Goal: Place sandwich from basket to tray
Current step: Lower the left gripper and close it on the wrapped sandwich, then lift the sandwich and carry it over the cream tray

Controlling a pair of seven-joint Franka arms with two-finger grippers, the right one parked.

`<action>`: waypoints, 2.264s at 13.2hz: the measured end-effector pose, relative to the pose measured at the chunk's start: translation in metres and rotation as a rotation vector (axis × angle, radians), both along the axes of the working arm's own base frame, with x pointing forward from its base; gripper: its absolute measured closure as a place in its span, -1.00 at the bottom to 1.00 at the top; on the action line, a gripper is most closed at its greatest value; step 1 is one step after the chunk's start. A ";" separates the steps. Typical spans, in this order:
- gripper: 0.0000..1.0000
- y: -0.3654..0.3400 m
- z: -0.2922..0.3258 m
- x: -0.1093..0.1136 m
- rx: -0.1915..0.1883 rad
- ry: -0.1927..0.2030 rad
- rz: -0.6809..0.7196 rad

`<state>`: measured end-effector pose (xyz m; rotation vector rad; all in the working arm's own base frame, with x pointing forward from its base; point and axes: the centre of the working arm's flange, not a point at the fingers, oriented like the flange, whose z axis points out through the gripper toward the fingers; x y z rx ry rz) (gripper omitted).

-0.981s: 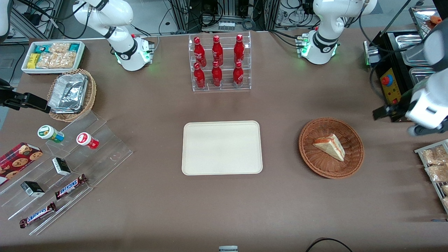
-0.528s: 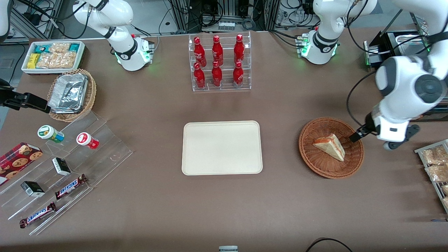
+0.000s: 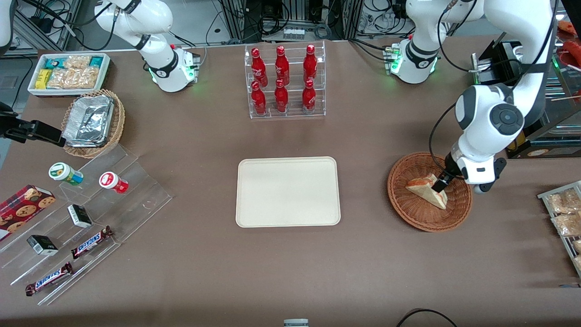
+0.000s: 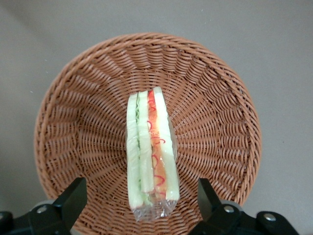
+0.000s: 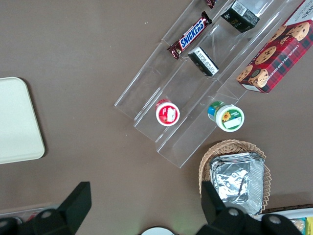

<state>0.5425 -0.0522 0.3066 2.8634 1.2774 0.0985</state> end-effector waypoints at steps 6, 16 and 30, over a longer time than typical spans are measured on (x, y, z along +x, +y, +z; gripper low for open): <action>-0.99 -0.004 -0.046 -0.010 -0.005 -0.001 -0.002; 0.56 -0.015 -0.038 -0.002 -0.014 -0.022 0.040; 0.70 -0.352 0.077 -0.072 0.033 0.104 -0.620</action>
